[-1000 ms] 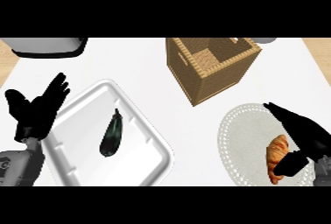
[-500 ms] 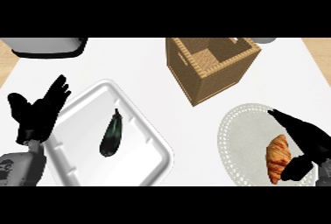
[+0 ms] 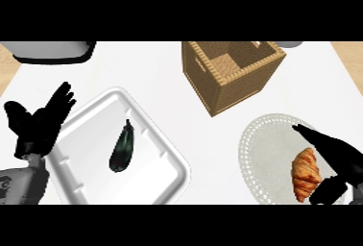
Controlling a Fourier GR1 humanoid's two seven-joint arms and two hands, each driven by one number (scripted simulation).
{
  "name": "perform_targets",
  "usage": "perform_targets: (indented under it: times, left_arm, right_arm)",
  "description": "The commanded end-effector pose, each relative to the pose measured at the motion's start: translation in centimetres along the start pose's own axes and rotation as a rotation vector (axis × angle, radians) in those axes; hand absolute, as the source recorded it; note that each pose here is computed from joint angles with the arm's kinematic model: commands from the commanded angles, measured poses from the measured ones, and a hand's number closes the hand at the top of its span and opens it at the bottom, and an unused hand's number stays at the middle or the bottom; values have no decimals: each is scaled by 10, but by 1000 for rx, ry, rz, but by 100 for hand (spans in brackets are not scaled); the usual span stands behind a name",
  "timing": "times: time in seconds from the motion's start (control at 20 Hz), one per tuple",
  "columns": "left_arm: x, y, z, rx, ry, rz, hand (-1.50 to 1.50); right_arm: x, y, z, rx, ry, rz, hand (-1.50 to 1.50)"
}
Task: Pick the croissant from the placemat and place it in the basket
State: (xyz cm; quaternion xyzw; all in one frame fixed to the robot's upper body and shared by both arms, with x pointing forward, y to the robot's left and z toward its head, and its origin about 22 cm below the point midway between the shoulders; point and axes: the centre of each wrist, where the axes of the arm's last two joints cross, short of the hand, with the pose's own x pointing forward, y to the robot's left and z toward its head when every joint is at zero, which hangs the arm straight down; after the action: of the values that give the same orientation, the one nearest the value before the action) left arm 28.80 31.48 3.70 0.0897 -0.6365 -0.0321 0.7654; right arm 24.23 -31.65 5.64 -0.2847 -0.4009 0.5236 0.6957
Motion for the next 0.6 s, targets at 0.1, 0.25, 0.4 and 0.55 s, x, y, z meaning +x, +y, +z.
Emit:
perform_targets:
  times: [0.1, 0.25, 0.4, 0.55]
  left_arm:
    - [-4, -23, -1, 21, -15, 1, 0]
    - [-12, -4, -9, -4, -5, 4, 0]
    - [1, -2, -3, -11, -7, -5, 0]
    - [-1, 5, -7, 15, 14, -2, 0]
  right_arm:
    - [9, 13, 15, 1, -17, 27, -150]
    - [3, 18, 3, -11, 21, 49, -150]
    - [-5, 10, -7, 6, 46, 88, -150]
    - [-18, 48, -5, 3, 57, 120, -150]
